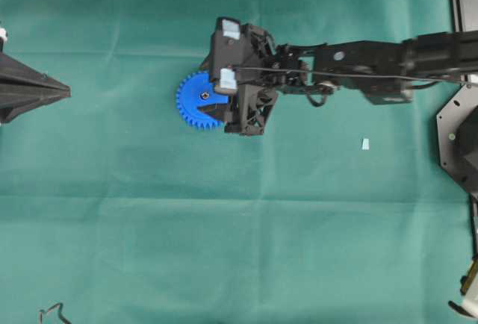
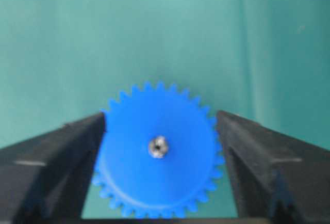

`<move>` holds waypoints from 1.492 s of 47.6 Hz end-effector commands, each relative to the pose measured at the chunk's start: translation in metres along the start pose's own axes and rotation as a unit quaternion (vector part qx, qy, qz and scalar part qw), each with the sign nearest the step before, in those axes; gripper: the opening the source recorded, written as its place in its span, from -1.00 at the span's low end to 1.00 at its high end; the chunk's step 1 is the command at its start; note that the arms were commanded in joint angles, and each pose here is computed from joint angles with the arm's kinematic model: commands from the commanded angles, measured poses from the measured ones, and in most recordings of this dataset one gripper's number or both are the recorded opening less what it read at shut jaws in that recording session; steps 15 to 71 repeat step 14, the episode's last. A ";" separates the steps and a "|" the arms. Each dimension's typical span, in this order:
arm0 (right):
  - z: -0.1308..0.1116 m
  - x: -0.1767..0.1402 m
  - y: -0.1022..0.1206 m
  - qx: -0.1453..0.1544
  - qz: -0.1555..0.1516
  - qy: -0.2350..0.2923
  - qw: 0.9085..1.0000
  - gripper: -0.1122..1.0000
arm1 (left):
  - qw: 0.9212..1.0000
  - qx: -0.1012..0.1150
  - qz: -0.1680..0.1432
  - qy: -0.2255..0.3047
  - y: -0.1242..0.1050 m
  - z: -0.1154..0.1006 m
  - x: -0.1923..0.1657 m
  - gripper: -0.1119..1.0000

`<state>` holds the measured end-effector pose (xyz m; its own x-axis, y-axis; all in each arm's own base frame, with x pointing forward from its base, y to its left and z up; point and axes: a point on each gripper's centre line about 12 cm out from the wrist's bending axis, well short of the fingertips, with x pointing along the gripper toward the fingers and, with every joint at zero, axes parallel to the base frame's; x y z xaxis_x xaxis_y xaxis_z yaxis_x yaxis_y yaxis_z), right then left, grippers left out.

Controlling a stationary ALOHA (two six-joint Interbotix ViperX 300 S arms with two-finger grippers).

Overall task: Insert the shaft into the center hole of the gear.
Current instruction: 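Open the right gripper to release the shaft in the gear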

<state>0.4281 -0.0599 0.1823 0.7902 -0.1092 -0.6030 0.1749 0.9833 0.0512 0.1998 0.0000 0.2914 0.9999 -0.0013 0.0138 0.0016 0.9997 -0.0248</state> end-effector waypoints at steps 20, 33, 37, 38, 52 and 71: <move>0.037 -0.079 0.002 -0.006 0.004 -0.076 0.997 0.74 | 1.000 0.001 -0.001 -0.011 -0.001 0.010 0.003 -0.80; 0.037 -0.079 0.002 -0.006 0.004 -0.076 0.997 0.74 | 1.000 0.001 -0.001 -0.011 -0.001 0.010 0.003 -0.80; 0.037 -0.079 0.002 -0.006 0.004 -0.076 0.997 0.74 | 1.000 0.001 -0.001 -0.011 -0.001 0.010 0.003 -0.80; 0.037 -0.079 0.002 -0.006 0.004 -0.076 0.997 0.74 | 1.000 0.001 -0.001 -0.011 -0.001 0.010 0.003 -0.80; 0.037 -0.079 0.002 -0.006 0.004 -0.076 0.997 0.74 | 1.000 0.001 -0.001 -0.011 -0.001 0.010 0.003 -0.80; 0.037 -0.079 0.002 -0.006 0.004 -0.076 0.997 0.74 | 1.000 0.001 -0.001 -0.011 -0.001 0.010 0.003 -0.80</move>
